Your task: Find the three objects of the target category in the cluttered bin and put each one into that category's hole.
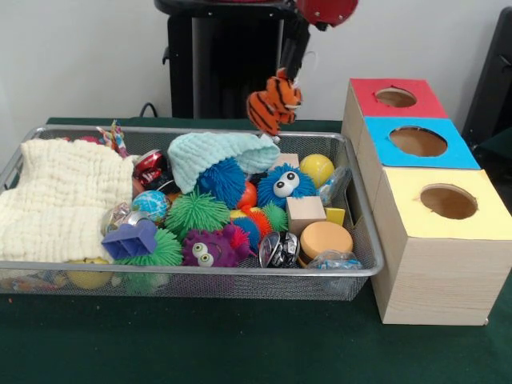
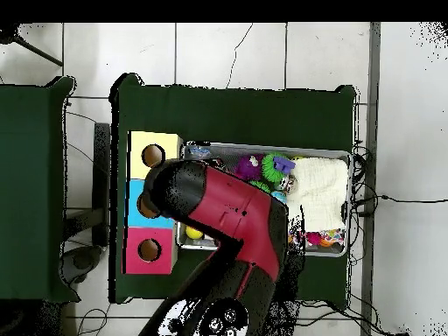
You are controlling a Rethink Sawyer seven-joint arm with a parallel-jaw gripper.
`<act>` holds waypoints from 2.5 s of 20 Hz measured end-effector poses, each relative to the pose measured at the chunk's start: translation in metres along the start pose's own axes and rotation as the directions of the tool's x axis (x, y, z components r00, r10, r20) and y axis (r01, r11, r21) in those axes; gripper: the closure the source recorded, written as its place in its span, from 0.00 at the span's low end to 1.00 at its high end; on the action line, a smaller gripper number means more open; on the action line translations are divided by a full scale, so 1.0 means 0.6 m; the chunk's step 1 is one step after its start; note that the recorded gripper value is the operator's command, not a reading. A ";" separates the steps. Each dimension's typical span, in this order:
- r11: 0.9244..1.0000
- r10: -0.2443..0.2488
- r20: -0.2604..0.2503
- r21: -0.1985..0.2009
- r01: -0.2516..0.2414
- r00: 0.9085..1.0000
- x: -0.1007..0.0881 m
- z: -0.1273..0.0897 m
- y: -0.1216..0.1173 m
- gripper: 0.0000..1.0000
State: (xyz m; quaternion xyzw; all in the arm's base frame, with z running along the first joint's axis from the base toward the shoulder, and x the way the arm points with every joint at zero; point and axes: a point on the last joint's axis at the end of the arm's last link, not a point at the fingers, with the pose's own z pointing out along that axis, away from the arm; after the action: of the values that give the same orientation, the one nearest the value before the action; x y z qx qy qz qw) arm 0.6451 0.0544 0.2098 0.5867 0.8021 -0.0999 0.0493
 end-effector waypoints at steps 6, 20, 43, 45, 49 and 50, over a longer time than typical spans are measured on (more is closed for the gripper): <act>0.999 -0.042 -0.043 0.014 0.042 0.998 0.073 0.009 -0.018 1.00; 0.998 -0.067 -0.055 -0.011 0.066 0.996 0.109 -0.041 -0.031 1.00; 0.989 -0.146 -0.080 -0.011 0.146 0.986 0.195 -0.091 -0.038 1.00; 0.990 -0.144 -0.081 -0.009 0.144 0.986 0.193 -0.088 -0.038 1.00; 0.989 -0.146 -0.080 -0.009 0.146 0.986 0.196 -0.089 -0.038 1.00; 0.988 -0.153 -0.079 -0.011 0.152 0.985 0.202 -0.091 -0.038 1.00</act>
State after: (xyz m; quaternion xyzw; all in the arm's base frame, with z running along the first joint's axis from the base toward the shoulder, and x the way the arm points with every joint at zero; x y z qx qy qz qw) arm 0.5883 0.1726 0.2415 0.5270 0.8463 -0.0778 0.0108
